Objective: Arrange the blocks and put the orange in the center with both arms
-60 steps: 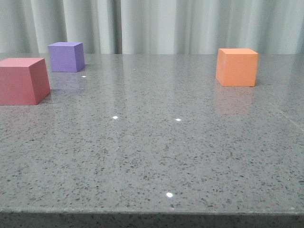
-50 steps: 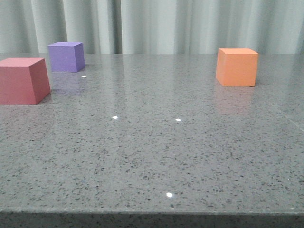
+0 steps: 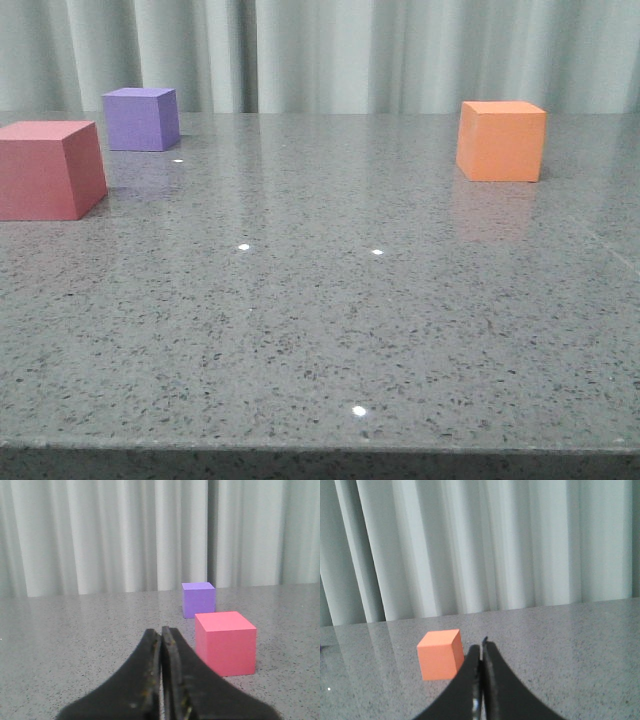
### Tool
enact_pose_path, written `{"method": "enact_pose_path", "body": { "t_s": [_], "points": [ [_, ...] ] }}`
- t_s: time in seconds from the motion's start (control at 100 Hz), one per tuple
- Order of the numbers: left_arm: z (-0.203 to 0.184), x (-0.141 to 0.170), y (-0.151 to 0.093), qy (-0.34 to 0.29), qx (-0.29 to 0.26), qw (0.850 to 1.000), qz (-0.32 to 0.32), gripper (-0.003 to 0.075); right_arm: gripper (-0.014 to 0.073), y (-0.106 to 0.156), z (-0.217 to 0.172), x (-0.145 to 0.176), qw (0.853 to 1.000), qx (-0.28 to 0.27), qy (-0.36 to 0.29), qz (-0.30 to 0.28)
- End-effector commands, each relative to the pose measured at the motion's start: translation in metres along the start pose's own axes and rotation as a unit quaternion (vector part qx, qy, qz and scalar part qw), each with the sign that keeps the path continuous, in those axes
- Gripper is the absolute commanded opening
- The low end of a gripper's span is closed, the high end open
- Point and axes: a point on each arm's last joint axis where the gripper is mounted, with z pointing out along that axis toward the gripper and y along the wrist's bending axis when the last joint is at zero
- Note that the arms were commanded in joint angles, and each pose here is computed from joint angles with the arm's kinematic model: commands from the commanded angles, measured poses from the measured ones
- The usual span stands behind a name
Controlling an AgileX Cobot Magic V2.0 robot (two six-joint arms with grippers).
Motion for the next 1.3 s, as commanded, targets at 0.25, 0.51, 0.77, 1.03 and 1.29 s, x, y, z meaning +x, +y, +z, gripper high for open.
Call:
{"method": "enact_pose_path", "body": {
  "t_s": [0.25, 0.51, 0.77, 1.03, 1.29],
  "points": [
    [-0.002, 0.005, 0.000, -0.033, -0.001, 0.999, -0.001, -0.0020, -0.0068, 0.008, 0.040, -0.089, 0.991, 0.046, 0.128, -0.011],
    [-0.002, 0.005, 0.000, -0.033, -0.001, 0.999, -0.001, -0.0020, -0.0068, 0.009, 0.094, -0.115, 0.971, 0.070, 0.227, -0.010],
    [-0.002, 0.005, 0.000, -0.033, -0.001, 0.999, -0.001, -0.0020, -0.0043, 0.007, 0.124, -0.094, 0.958, 0.074, 0.277, -0.010],
    [-0.002, 0.005, 0.000, -0.033, -0.001, 0.999, -0.001, -0.0020, 0.0449, 0.004, 0.126, -0.080, 0.936, 0.087, 0.340, -0.004],
    [-0.002, 0.005, 0.000, -0.033, -0.001, 0.999, -0.001, -0.0020, 0.0646, 0.006, 0.125, -0.079, 0.934, 0.083, 0.347, 0.017]
  ]
}}
